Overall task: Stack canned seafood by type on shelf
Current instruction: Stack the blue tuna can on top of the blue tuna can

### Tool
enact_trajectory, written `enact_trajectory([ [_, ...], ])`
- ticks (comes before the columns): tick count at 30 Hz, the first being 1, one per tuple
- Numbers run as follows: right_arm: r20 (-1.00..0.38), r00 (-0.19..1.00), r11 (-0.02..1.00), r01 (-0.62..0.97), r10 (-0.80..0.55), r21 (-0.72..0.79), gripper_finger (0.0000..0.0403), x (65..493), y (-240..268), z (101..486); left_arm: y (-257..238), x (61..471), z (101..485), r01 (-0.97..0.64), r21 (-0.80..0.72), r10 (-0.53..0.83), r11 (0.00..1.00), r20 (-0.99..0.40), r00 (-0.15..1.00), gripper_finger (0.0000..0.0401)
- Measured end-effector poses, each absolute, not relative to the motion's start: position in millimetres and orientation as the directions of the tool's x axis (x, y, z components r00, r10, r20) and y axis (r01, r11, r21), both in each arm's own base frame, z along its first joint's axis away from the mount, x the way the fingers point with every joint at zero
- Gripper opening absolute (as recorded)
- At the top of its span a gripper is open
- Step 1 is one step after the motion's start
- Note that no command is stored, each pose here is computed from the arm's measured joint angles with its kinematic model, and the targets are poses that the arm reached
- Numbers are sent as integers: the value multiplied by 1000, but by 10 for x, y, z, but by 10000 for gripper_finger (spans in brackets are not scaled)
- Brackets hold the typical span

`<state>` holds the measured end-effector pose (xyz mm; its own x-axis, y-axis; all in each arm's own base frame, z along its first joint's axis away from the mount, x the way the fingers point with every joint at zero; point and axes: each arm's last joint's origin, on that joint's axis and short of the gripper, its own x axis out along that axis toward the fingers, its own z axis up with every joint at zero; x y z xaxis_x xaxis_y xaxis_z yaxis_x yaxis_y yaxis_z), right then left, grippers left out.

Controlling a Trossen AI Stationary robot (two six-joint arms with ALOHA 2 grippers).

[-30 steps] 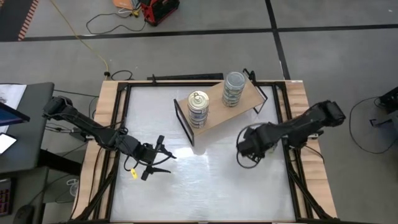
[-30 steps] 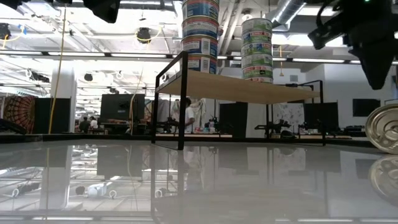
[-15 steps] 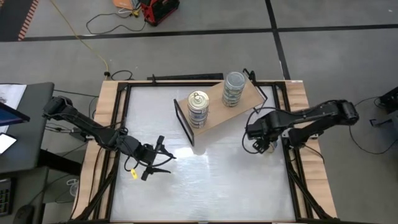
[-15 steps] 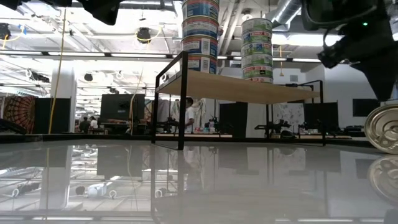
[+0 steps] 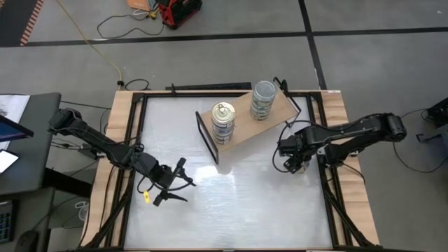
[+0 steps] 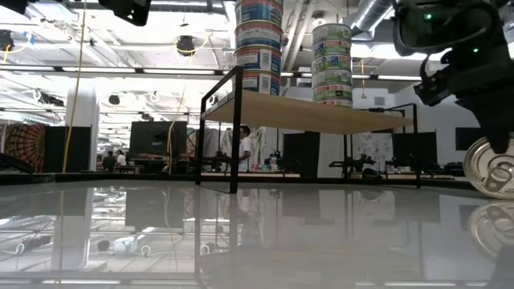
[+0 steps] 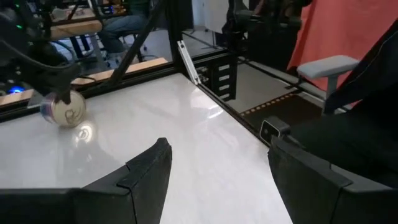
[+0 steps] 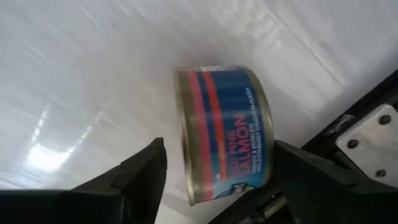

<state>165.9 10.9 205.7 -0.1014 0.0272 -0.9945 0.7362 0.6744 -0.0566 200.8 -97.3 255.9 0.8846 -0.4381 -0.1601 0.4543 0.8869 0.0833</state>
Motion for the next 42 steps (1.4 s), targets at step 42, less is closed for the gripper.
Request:
enact_trajectory([
  [42,-518,802,746,143,298,651,214,2432,620,2631,-1580,2722,2321,9,996,151,89,-22,988,290],
])
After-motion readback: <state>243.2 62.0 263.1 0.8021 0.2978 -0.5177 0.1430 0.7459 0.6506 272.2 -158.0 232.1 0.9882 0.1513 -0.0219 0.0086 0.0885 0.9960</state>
